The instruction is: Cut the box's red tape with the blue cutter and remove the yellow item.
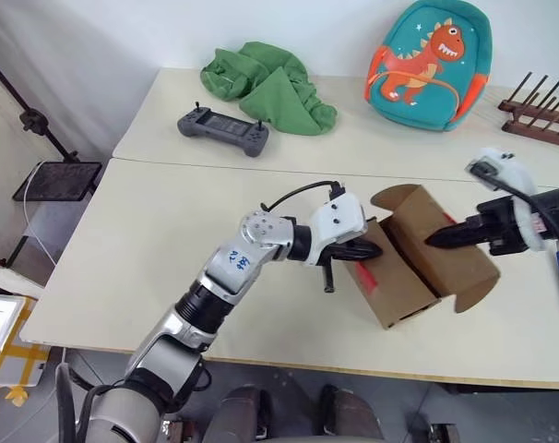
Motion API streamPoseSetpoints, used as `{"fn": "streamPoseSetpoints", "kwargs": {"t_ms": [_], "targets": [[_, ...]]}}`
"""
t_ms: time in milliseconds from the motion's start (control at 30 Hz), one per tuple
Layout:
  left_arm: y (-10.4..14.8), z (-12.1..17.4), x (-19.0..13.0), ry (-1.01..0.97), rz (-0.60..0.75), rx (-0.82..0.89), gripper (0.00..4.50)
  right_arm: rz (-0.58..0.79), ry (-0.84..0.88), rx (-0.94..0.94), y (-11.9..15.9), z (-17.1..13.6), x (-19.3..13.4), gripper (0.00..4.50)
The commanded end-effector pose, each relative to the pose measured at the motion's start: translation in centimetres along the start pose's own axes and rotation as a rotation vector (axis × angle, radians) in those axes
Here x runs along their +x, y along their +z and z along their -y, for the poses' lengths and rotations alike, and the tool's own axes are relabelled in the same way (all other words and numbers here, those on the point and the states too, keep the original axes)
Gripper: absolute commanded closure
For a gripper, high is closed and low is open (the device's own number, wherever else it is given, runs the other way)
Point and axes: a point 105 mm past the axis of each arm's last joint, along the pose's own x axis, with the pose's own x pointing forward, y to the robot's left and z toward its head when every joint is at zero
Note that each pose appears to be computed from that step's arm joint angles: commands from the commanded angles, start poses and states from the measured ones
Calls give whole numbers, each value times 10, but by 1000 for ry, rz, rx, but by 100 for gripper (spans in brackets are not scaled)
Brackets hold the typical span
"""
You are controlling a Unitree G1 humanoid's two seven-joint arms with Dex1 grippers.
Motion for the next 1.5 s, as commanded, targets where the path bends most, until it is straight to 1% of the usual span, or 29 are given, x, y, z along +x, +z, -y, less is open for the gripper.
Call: {"fn": "streamPoseSetpoints", "kwargs": {"t_ms": [33,100,200,267,367,567,667,700,733,767,833,867,900,933,1033,1067,1100,1133,1200,1233,1267,1300,1367,1433,1500], "targets": [[-36,8,-4,-21,-99,-125,450,38,-60,27,3,14,-16,446],[-43,11,-13,-24,-131,-133,450,57,-105,45,3,26,-24,446],[-36,12,-20,-14,-116,-143,450,61,-95,47,3,26,-26,446],[-30,13,-20,-8,-90,-159,450,58,-64,36,2,22,-21,446],[-29,18,-19,-20,-81,-190,450,61,3,12,-2,12,-11,446],[-29,10,-20,40,-82,-197,450,82,29,34,-13,13,6,446],[-32,10,-26,42,-94,-219,450,94,2,42,-22,18,13,386],[-34,9,-28,51,-98,-231,450,96,-1,55,-26,20,15,356],[-34,8,-29,58,-101,-238,450,99,-2,63,-28,21,15,316],[-35,8,-32,57,-94,-245,431,128,-2,61,-29,21,16,289],[-37,1,-44,81,-76,-250,390,271,-32,-10,-24,27,8,220],[-39,-3,-52,102,-70,-261,362,347,-73,-123,-23,30,0,185],[-40,-6,-56,117,-67,-269,331,380,-96,-221,-24,30,-6,149],[-40,-8,-64,127,-62,-274,301,438,-100,-266,-24,29,-14,115],[-43,-11,-88,155,-54,-307,209,502,-81,-347,-38,28,-33,13],[-45,-10,-95,160,-58,-318,177,518,-73,-391,-41,26,-37,0],[-48,-10,-105,172,-66,-324,147,619,-31,-476,-36,19,-48,0],[-51,-9,-115,190,-76,-326,117,689,0,-564,-35,13,-58,0],[-58,-13,-133,255,-82,-329,57,696,-23,-676,-40,15,-63,0],[-62,-9,-146,257,-89,-301,22,659,5,-698,-47,14,-61,0],[-65,-1,-163,251,-61,-292,2,642,45,-712,-52,9,-59,0],[-66,5,-180,259,-28,-304,2,624,100,-711,-58,3,-56,0],[-65,10,-209,317,22,-345,2,643,176,-802,-62,-15,-50,0],[-64,13,-226,363,14,-355,2,657,245,-827,-64,-31,-43,0],[-67,20,-248,412,-36,-365,2,669,301,-850,-69,-44,-33,0]]}}
